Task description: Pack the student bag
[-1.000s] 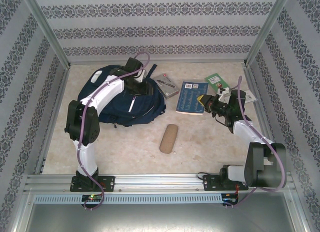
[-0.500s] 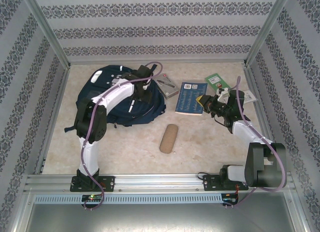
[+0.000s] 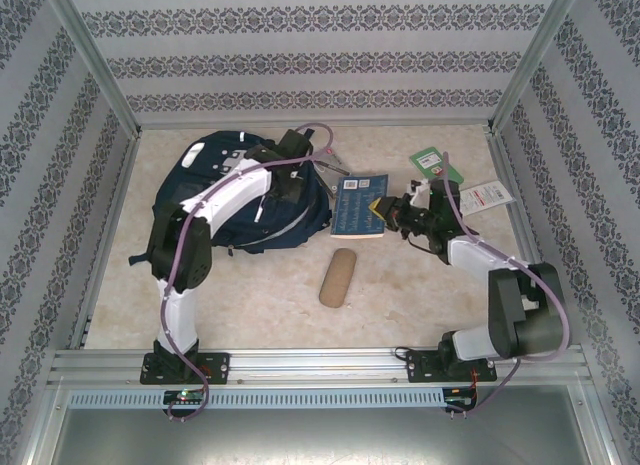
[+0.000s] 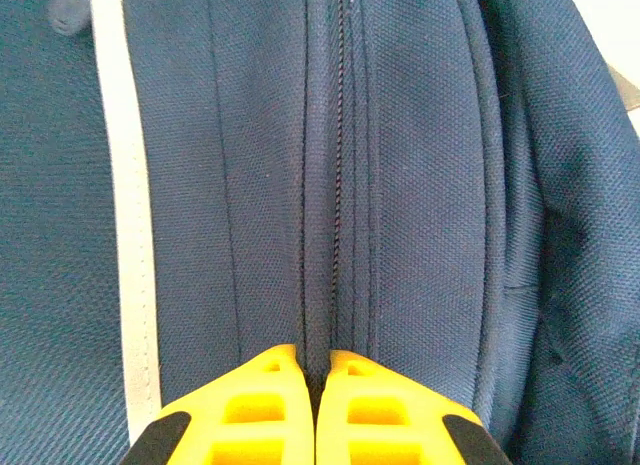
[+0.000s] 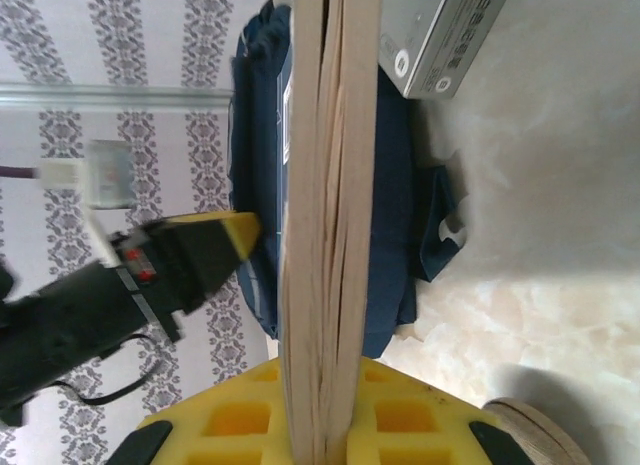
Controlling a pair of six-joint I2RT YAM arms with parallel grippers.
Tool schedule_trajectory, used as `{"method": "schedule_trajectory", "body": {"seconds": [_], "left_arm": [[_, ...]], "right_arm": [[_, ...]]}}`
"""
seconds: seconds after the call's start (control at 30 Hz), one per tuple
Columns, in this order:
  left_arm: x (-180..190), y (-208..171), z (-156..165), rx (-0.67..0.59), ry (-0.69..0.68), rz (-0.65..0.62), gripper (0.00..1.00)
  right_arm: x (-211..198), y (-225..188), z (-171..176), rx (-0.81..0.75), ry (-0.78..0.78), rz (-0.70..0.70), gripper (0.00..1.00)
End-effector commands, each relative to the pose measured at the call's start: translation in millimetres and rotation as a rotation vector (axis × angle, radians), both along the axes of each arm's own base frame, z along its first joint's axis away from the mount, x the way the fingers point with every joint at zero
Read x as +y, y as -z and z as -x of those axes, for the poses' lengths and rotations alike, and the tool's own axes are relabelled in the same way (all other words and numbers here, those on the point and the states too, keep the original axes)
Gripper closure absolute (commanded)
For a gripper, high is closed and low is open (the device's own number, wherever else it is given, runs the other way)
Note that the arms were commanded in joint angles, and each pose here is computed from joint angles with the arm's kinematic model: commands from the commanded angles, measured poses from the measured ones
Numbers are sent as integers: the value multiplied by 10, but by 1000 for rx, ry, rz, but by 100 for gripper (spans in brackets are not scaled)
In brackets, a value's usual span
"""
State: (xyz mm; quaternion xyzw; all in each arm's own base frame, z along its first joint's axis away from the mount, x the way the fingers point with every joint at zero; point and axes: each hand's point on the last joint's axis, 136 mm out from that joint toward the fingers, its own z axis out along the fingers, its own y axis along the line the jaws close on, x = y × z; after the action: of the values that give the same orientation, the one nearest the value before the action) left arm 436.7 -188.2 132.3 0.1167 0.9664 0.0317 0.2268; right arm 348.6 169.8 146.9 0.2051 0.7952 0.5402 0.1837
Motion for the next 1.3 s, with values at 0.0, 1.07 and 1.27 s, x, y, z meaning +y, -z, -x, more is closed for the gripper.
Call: {"method": "schedule_trajectory", "body": {"seconds": [0.0,1.07,1.27], "left_arm": [[239,-813,-55,-159,-80,70,100],[481,-1562,21,-198,-178,478,100],[510,-1519,36,-191,-183,478,100]], "right_arm": [[222,-313,-225,-114,-16,-32,100],[2527,379,-1329,-4,-32,75,45],[2343,300,-1187,11,-73,264,44]]}}
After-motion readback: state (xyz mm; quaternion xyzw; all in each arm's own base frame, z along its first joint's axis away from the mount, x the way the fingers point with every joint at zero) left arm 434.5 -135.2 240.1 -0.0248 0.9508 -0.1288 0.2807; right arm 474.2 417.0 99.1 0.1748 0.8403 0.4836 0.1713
